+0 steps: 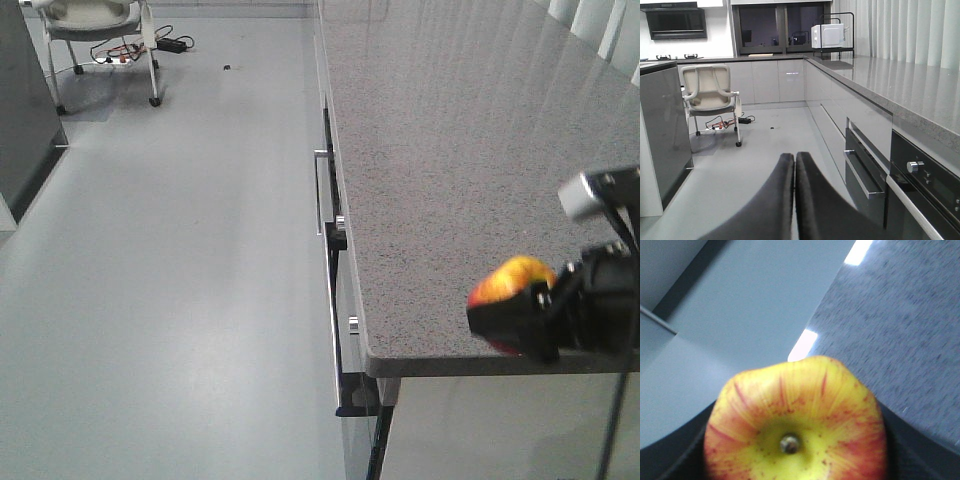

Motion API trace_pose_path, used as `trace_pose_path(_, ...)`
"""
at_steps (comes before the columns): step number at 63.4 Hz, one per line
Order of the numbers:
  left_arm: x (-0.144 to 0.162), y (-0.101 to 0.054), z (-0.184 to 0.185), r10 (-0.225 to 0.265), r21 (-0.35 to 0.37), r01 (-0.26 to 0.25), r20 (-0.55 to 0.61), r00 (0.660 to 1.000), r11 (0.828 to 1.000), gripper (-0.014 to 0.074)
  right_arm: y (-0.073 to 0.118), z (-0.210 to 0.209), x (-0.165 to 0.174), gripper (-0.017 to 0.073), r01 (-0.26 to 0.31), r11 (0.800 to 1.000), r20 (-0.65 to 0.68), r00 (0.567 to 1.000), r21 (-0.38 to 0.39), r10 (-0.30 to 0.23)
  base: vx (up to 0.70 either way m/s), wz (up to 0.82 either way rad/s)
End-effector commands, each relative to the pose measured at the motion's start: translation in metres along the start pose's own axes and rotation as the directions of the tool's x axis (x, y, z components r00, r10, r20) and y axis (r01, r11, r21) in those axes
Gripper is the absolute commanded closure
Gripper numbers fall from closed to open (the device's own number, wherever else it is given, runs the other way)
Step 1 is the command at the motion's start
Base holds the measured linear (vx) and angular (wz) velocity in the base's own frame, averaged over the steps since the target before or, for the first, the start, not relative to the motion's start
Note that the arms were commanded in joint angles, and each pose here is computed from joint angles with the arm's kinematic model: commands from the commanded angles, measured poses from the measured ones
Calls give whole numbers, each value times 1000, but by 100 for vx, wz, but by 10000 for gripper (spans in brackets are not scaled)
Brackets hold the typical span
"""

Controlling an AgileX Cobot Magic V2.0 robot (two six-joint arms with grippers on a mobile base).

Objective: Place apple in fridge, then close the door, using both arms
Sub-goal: 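Pull the held apple back toward the robot body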

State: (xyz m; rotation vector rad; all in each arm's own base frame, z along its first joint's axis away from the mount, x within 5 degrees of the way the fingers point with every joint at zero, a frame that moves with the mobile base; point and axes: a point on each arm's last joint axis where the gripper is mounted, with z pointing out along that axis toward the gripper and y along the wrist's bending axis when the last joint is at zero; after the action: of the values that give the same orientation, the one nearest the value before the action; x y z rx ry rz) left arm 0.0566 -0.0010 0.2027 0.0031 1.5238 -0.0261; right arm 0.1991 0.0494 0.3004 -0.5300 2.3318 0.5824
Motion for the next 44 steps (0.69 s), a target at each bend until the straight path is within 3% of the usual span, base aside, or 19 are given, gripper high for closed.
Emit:
trace_pose_path(1,0,0,-1,-5,7,5,66,998,1000,600,19,-19,9,203,13,1000,90,996,-28,-10,0,0)
trace_pose_path(19,0,0,-1,-5,7,5,66,998,1000,600,49,-34,66,203,45,995,101,994,-93,-35,0,0)
trace_pose_path(30,0,0,-1,-5,7,5,66,998,1000,600,69,-50,91,203,117,987,144,984,-111,-100,0,0)
trace_pose_path(44,0,0,-1,-5,7,5,66,998,1000,600,85,-69,103,203,206,976,253,950,-64,-184,0,0)
